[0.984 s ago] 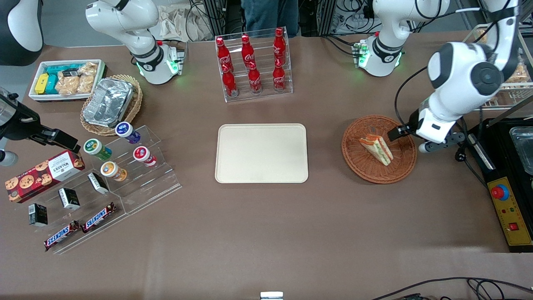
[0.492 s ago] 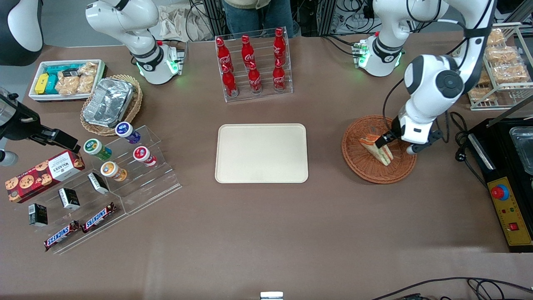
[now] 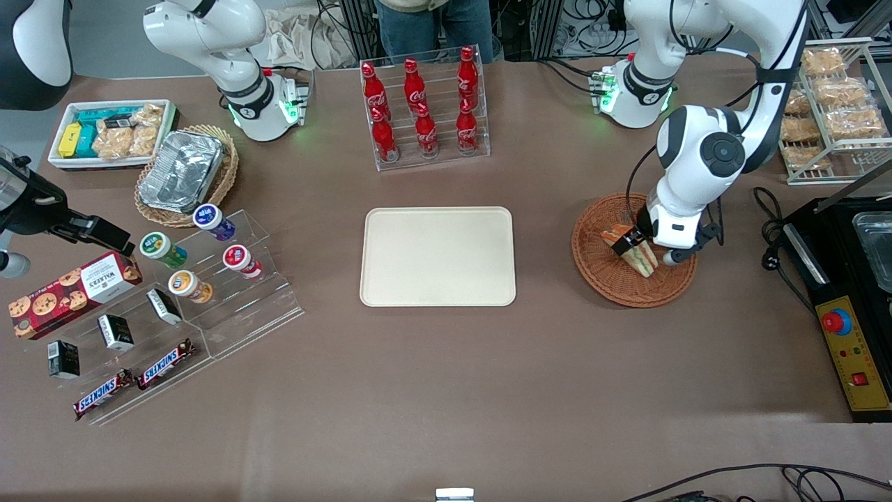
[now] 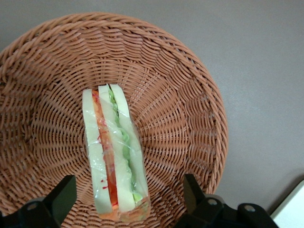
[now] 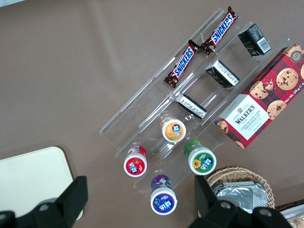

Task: Place sandwich from basket to tray
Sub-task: 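Lower the left gripper and close it on the wrapped sandwich, then lift the sandwich out of the basket toward the cream tray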

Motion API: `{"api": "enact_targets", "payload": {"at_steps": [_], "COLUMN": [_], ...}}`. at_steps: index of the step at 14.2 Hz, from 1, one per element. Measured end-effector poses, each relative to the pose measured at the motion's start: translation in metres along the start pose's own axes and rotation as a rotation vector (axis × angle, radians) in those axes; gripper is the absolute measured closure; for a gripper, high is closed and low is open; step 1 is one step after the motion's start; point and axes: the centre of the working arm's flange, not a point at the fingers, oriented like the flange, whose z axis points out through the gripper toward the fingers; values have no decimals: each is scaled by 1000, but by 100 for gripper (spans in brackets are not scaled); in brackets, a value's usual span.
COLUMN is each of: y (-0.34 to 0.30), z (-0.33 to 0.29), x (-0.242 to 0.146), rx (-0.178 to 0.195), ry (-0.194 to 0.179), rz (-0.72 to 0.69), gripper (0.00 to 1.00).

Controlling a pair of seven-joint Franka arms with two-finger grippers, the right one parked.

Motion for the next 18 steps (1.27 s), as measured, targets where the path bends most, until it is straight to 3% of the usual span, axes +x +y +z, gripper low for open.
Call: {"api": "enact_targets", "payload": {"at_steps": [7,13,15,18], "y": [-14,-10,-7,0], "z": [30,25,19,-1], "x": [-12,-8,-6,0], "rx": [9,-8,-20,-24], "ry": [17,35,44,44], "rz": [14,-12,-24,-29], "gripper": [2,63,70,72]}}
